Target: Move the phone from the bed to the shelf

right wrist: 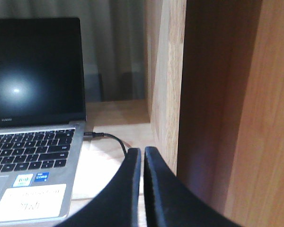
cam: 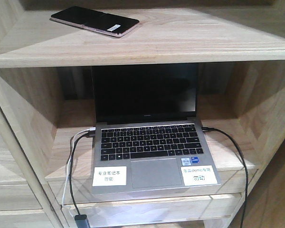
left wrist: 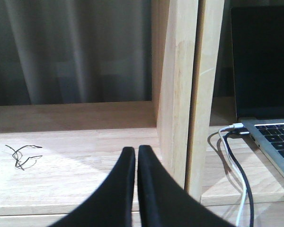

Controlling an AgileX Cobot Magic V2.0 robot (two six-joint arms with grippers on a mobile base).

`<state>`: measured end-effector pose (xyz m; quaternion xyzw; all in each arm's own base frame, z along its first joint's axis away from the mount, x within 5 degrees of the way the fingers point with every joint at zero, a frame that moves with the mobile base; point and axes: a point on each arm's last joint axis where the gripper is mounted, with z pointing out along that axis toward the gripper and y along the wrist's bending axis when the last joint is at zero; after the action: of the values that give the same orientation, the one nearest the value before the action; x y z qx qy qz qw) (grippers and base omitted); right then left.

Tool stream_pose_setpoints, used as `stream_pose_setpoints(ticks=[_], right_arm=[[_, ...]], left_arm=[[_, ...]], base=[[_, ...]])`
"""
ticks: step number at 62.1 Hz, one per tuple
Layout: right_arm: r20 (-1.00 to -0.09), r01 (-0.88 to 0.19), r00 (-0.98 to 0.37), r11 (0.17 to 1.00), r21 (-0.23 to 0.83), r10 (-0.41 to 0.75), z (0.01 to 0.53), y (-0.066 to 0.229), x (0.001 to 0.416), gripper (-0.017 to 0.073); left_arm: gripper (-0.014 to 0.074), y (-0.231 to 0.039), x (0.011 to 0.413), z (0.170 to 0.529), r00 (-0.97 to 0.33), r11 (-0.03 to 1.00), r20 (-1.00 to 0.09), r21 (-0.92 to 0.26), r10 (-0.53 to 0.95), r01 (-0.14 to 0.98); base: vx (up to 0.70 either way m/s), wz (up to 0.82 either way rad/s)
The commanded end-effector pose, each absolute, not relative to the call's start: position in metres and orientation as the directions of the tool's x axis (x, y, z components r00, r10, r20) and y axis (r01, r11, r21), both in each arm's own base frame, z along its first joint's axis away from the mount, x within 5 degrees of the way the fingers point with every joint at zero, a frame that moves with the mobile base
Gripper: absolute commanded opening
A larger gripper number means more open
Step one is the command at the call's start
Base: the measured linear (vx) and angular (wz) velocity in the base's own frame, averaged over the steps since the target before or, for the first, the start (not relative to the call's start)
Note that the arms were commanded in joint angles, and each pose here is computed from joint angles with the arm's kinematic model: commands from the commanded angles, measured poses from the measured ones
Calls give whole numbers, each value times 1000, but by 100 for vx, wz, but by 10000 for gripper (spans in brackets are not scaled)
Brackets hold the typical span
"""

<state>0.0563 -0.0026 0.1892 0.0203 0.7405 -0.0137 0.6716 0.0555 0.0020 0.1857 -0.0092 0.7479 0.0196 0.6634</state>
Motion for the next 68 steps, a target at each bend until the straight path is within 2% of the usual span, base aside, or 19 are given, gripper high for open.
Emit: stream_pose_setpoints(ticks=[1,68], right_arm=[[-1000,55,-15,998,-12,-11,194,-3,56,-5],[-1000,55,-4,998,-7,-7,195,-3,56,-5]], left_arm=[[1,2,56,190,-48,999,-999,8,6,-36],[1,2,56,190,-48,999,-999,8,6,-36]], base=[[0,0],[0,0]])
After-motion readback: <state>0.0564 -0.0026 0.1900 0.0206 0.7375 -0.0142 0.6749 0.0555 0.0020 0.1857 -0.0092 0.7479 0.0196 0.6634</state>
